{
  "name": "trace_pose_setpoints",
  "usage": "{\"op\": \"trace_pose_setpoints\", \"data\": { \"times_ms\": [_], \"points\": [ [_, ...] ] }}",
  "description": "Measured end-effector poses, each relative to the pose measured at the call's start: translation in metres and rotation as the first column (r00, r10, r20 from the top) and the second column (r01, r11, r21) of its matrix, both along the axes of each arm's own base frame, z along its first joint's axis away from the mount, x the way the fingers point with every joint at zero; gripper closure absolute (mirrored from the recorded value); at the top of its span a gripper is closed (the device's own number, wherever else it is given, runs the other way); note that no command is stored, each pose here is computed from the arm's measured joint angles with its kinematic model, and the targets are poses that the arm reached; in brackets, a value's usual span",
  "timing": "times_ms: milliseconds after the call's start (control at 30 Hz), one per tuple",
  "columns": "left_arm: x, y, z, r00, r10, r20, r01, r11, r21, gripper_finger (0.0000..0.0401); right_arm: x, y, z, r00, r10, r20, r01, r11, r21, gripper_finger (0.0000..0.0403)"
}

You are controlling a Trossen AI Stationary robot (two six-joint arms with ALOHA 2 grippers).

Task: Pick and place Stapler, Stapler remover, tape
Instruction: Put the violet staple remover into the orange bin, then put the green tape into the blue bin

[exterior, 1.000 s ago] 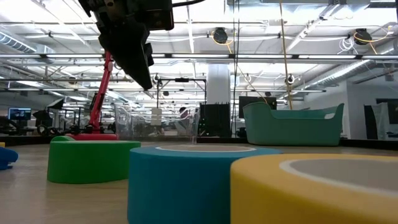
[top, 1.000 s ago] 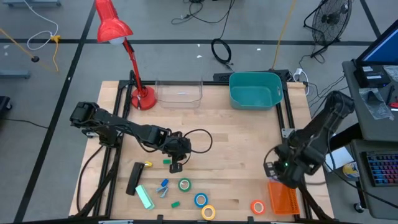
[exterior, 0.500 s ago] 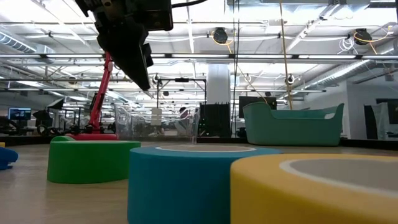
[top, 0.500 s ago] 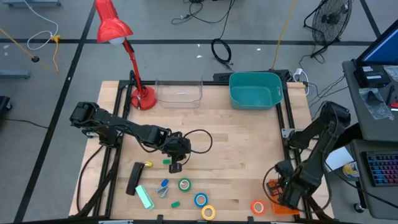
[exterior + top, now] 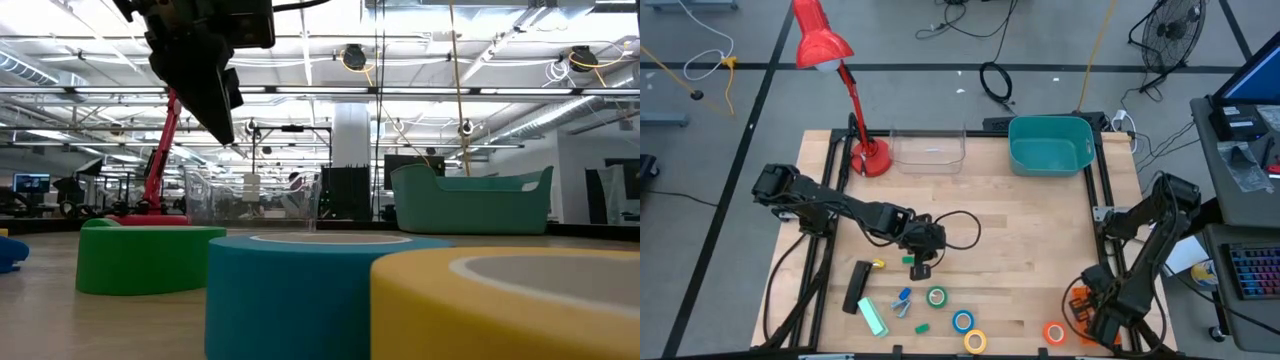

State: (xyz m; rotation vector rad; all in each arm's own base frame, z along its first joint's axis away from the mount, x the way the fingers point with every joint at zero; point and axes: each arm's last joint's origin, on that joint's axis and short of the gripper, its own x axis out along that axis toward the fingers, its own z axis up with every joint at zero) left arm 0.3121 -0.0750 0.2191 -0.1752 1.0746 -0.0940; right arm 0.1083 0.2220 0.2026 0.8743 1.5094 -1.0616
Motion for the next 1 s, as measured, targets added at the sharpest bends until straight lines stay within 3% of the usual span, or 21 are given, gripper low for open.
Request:
{"op": "trace_pose_setpoints", "data": {
  "times_ms": [267,500,733,1000],
  "points": [
    [0.0,0.0,0.0,1.0,0.013,-0.009,-0.013,1.0,-0.013,0.038,-0.002,-0.003,-0.019,1.0,0.002,0.013,-0.003,1.0,0.027,0.0403],
    [-0.003,0.0,-0.002,0.999,0.014,-0.04,-0.014,1.0,-0.006,0.038,-0.006,-0.007,-0.027,0.998,-0.006,-0.067,0.009,0.999,0.044,0.0403],
    [-0.003,0.0,-0.002,0.999,0.011,-0.041,-0.011,1.0,-0.002,0.038,-0.005,-0.004,-0.037,0.999,0.005,-0.034,-0.002,0.994,0.108,0.0402],
    [-0.003,0.0,-0.002,0.999,0.004,-0.034,-0.003,1.0,0.011,0.038,-0.005,-0.004,-0.036,0.999,0.023,-0.029,-0.02,0.993,0.116,0.0346]
  ]
}}
